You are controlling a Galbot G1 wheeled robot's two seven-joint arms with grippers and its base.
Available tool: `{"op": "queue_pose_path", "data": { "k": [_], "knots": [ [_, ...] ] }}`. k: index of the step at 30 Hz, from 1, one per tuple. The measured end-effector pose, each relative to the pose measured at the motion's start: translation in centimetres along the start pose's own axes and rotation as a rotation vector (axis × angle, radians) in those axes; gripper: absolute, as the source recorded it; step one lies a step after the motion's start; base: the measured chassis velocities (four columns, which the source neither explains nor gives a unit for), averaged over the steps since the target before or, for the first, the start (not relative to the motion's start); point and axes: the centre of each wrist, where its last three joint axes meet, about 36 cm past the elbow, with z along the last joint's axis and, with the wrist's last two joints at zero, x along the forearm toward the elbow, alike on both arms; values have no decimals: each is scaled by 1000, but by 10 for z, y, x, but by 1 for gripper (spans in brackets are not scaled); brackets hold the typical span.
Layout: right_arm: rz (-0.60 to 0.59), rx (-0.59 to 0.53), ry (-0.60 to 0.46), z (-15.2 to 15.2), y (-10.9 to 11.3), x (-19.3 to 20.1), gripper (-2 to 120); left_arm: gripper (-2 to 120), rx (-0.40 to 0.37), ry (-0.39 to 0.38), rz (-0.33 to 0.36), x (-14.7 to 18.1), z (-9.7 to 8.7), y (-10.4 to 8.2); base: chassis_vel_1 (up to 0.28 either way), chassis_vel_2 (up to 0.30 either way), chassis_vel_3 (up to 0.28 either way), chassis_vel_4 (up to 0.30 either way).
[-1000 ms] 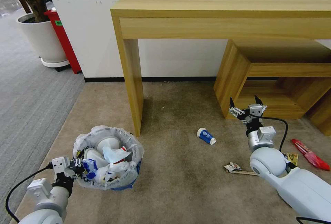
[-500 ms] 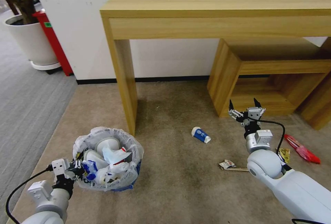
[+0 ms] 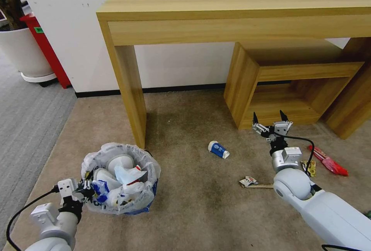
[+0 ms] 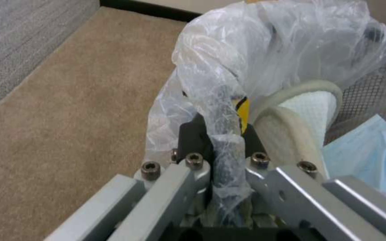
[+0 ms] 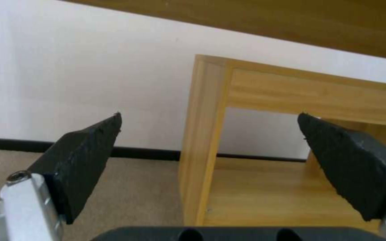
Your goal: Pick up the trash bin and place the garbage on the floor into it.
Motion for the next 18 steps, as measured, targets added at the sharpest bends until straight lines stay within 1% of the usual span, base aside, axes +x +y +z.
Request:
{"op": "queue_pose_path", "data": {
  "k": [8,13,15,18],
  "knots": [
    [-5,-30,-10,-5,2,1,100,3,2,-3,-2,0,-1,0,0,0,0,0],
    [-10,-31,-16,-5,3,2,100,3,1,0,-3,1,0,1,0,0,0,0],
    [-12,-35,-16,-4,5,3,97,3,2,0,-3,1,0,0,0,0,0,0],
    [-15,-38,-13,-3,6,4,99,3,2,-1,-3,2,0,0,0,0,0,0]
  ]
}}
